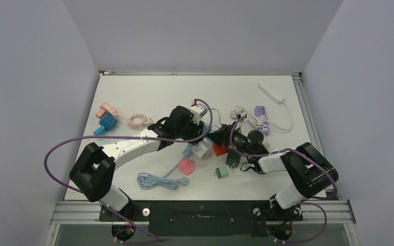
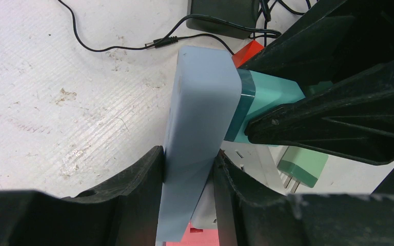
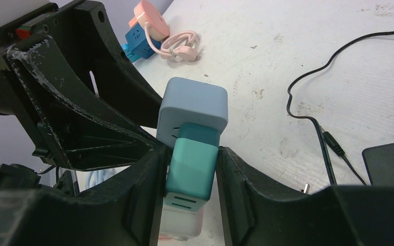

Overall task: Pull the plug off the socket
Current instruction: Remove the plug from the socket.

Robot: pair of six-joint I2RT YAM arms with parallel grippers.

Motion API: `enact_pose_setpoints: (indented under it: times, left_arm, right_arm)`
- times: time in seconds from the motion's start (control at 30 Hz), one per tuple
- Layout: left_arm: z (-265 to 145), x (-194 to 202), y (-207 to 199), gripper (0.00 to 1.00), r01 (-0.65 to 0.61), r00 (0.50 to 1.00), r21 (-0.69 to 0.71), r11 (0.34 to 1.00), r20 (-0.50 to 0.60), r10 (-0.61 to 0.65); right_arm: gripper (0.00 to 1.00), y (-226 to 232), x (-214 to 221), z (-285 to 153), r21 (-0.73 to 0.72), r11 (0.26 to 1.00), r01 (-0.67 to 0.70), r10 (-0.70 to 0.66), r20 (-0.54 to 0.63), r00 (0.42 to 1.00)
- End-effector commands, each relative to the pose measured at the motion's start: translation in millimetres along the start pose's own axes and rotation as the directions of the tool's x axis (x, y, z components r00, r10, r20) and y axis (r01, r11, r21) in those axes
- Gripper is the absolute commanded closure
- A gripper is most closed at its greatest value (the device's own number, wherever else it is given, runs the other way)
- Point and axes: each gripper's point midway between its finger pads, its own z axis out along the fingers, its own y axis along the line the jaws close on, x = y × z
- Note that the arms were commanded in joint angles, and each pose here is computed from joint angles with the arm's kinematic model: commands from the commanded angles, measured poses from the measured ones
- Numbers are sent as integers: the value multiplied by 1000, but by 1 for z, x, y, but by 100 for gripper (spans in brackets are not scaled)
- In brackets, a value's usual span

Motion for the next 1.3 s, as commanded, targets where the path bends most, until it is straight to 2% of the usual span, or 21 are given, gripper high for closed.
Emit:
enact_pose_setpoints:
  times: [0.0, 0.33, 0.63, 0.73, 0.83, 0.97, 1.13, 1.27]
  left_arm:
    - [-9, -43, -10, 100, -17, 992, 26, 1000, 125, 14]
    - [-43, -66, -30, 100, -160, 972, 160, 974, 196, 128]
    - [-51, -70, -36, 100, -168, 970, 222, 960, 210, 121]
    - [-47, -69, -25, 100, -150, 971, 156, 976, 208, 116]
    - [-41, -64, 6, 100, -136, 975, -45, 990, 173, 142]
    - [-39, -57, 28, 100, -158, 974, -226, 961, 126, 190]
    - [-40, -55, 36, 100, -169, 972, -297, 940, 105, 208]
    - [-41, -57, 31, 100, -162, 973, -269, 949, 115, 198]
  right_arm:
    - [63, 21, -11, 3, -86, 994, 67, -64, 39, 997]
    - [75, 12, -10, 3, -39, 993, 116, -115, 26, 993]
    - [83, 8, -9, 3, -25, 992, 122, -121, 18, 992]
    - [87, 8, -8, 4, -22, 993, 118, -118, 15, 993]
    - [89, 14, -8, 5, -48, 991, 124, -123, 12, 992]
    - [93, 23, -4, 7, -68, 988, 141, -141, -1, 990]
    - [95, 24, -4, 8, -68, 987, 145, -146, 0, 989]
    - [95, 23, -4, 7, -64, 987, 146, -146, -1, 989]
